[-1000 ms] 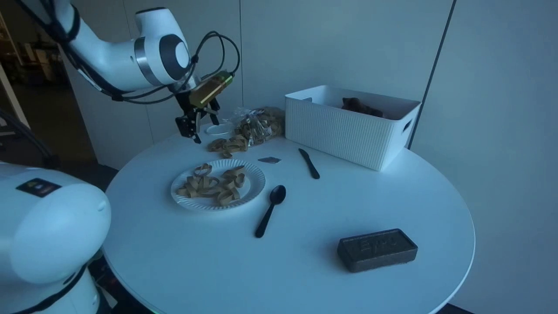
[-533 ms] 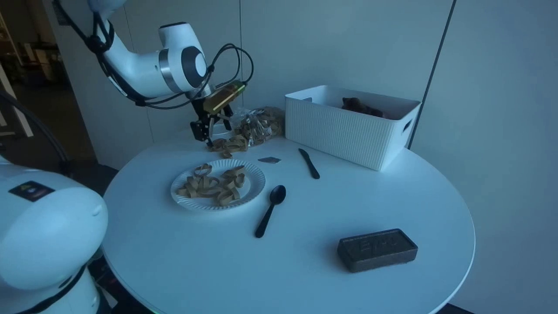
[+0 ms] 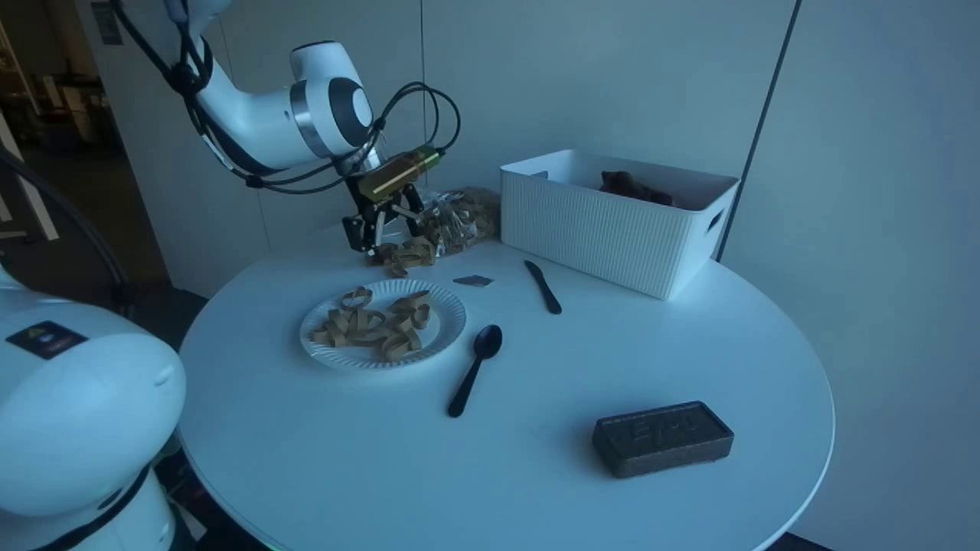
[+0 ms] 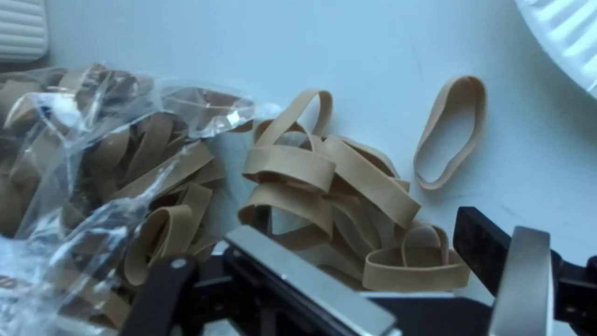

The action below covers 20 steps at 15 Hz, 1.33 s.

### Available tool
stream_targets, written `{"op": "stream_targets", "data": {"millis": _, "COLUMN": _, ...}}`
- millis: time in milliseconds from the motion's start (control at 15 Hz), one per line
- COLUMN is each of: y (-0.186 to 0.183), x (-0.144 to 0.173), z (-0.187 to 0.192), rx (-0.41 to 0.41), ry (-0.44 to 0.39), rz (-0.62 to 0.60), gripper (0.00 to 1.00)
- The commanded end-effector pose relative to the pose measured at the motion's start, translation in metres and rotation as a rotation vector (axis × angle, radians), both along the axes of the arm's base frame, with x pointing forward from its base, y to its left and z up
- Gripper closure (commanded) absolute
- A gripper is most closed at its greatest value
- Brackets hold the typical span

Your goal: Take the spoon off of the plate and but the rubber bands on the plate

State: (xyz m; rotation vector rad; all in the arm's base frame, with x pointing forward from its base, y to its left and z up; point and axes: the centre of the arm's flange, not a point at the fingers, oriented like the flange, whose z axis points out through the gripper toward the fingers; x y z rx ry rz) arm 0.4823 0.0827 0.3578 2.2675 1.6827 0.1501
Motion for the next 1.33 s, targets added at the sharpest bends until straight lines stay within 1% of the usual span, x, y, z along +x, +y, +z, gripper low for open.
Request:
{"op": "stream_targets", "data": {"millis": 0, "y": 0.000, "x": 0.017, "z": -0.003, "rx": -0.005, "ry": 0.055, "rz": -0.034, "gripper": 0.00}}
{"op": "stream_targets", "data": {"millis": 200, "y": -0.003, "x": 0.021, "z": -0.007, "rx": -0.027, "ry": 0.064, "rz": -0.035, "gripper": 0.00}}
{"op": "stream_targets", "data": {"millis": 333, "y": -0.005, "x": 0.024, "z": -0.008, "rx": -0.024, "ry": 0.061, "rz": -0.028, "gripper": 0.00}}
{"op": "stream_targets", "data": {"millis": 400, "y": -0.007, "x": 0.025, "z": -0.007, "rx": -0.015, "ry": 0.062, "rz": -0.025, "gripper": 0.25}}
{"op": "stream_targets", "data": {"millis": 467, "y": -0.007, "x": 0.025, "z": -0.007, "rx": -0.018, "ry": 0.058, "rz": -0.016, "gripper": 0.28}}
{"op": "stream_targets", "data": {"millis": 600, "y": -0.006, "x": 0.023, "z": -0.007, "rx": -0.016, "ry": 0.060, "rz": -0.006, "gripper": 0.41}}
{"op": "stream_targets", "data": {"millis": 667, "y": -0.006, "x": 0.023, "z": -0.007, "rx": -0.017, "ry": 0.059, "rz": -0.004, "gripper": 0.51}}
{"op": "stream_targets", "data": {"millis": 933, "y": -0.004, "x": 0.022, "z": -0.006, "rx": -0.019, "ry": 0.058, "rz": 0.007, "gripper": 0.80}}
{"op": "stream_targets", "data": {"millis": 1000, "y": -0.004, "x": 0.021, "z": -0.006, "rx": -0.021, "ry": 0.057, "rz": 0.008, "gripper": 0.88}}
{"op": "stream_targets", "data": {"millis": 1067, "y": -0.004, "x": 0.020, "z": -0.004, "rx": -0.021, "ry": 0.056, "rz": 0.008, "gripper": 0.95}}
{"op": "stream_targets", "data": {"millis": 1133, "y": -0.004, "x": 0.016, "z": -0.001, "rx": -0.022, "ry": 0.054, "rz": 0.011, "gripper": 0.98}}
{"op": "stream_targets", "data": {"millis": 1267, "y": -0.004, "x": 0.003, "z": 0.010, "rx": -0.018, "ry": 0.064, "rz": 0.034, "gripper": 0.97}}
